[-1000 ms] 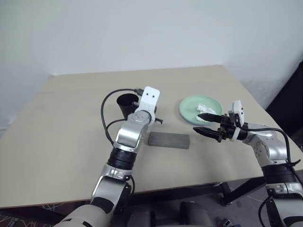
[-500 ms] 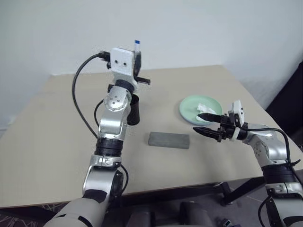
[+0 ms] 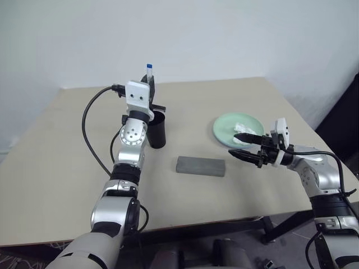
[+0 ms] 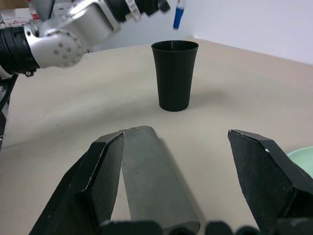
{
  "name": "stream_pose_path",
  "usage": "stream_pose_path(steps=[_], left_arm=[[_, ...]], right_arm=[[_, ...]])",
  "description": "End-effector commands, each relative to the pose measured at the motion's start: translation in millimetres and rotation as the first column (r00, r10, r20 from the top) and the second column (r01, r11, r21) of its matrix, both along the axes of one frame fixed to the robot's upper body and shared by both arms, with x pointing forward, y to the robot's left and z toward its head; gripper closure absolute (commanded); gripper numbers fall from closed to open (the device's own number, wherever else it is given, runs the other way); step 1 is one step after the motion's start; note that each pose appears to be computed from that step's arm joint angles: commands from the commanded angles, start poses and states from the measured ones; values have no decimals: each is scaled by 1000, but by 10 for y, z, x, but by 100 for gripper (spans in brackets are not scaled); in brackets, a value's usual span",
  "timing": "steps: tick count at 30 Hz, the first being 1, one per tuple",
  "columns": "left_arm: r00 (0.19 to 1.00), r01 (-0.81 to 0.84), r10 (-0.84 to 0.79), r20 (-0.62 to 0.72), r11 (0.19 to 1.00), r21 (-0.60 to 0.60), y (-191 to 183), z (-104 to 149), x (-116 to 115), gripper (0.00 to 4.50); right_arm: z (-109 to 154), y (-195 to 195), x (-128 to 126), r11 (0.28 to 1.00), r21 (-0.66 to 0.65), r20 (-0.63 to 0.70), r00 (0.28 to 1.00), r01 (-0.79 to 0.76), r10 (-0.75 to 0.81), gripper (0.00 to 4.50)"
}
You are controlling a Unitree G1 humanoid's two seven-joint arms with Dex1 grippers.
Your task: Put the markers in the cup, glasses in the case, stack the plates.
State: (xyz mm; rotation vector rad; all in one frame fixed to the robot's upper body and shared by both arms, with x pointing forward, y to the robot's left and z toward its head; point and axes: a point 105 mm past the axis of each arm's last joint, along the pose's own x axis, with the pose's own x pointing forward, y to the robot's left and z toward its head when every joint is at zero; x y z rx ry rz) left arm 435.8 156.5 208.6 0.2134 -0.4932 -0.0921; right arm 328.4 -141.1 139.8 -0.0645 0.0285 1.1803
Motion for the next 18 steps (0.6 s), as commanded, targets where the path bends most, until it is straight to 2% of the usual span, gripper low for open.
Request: stream_pose_path(steps=[1,4,10,18], left_arm=[[997,-9,9,71,1000,2,12,171,-13,438],[998,-7,7,67,1000,-5,12,143,-9,438],[998,-13,14,61,1000,-16,24,118,1,237],[997,-19,20,71,1000,-14,68,151,-11,237]], right_arm=[[165,-25,-6,1000,18,59,998,3,-4,84],[166,-28,-2,1000,17,59,998,4,-5,84],[147,-21,4,1000,13,56,998,3,-3,84],[152,-8,9,1000,15,56,998,-5,4,84]])
